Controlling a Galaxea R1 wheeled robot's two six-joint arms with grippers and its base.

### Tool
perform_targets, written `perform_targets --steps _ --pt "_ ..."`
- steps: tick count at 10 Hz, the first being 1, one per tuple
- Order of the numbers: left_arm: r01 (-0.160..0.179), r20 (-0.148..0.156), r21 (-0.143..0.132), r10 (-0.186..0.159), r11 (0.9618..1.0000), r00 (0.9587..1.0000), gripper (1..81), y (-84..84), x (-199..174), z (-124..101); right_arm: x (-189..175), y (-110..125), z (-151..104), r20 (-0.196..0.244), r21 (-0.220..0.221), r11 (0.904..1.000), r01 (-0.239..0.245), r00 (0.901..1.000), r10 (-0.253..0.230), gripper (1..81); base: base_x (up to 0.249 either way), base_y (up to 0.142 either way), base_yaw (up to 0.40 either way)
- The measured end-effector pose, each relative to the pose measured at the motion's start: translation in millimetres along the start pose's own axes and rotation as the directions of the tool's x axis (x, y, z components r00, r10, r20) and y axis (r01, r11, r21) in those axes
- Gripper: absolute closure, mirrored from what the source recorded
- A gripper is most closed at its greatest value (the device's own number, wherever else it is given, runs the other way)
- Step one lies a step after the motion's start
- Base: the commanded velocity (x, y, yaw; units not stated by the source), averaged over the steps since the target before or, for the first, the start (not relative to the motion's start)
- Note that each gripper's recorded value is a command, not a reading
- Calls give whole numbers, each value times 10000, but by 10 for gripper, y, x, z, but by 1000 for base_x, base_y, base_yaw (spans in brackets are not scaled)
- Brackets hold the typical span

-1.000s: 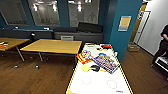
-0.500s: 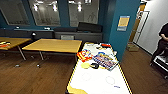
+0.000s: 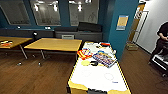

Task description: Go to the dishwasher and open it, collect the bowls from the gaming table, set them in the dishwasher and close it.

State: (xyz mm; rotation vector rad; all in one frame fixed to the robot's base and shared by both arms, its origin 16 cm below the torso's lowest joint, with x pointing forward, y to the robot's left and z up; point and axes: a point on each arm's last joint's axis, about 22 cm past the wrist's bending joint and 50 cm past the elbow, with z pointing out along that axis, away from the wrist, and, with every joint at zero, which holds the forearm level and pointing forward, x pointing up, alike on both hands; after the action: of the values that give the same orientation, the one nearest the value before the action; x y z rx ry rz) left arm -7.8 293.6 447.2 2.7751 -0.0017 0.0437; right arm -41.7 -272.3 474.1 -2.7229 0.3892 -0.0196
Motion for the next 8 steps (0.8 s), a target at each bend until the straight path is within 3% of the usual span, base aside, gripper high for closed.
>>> perform_targets --steps 2,5,7,8 --pt "-26 -49 213 27 9998 10000 811 -33 -9 50 -7 -38 43 0 10 10000 3 10000 -3 811 -136 0 0" --pt "9 78 318 -11 9995 10000 811 18 -153 114 10 170 62 -76 -492 9988 64 9999 -67 811 -138 0 0" --pt "-38 57 570 35 9984 10000 811 -69 -151 116 -65 53 122 16 -332 9994 63 10000 -63 811 -138 0 0" --pt "-53 55 566 50 9984 10000 811 -66 -151 118 -68 66 116 17 -351 9994 78 10000 -77 811 -138 0 0"
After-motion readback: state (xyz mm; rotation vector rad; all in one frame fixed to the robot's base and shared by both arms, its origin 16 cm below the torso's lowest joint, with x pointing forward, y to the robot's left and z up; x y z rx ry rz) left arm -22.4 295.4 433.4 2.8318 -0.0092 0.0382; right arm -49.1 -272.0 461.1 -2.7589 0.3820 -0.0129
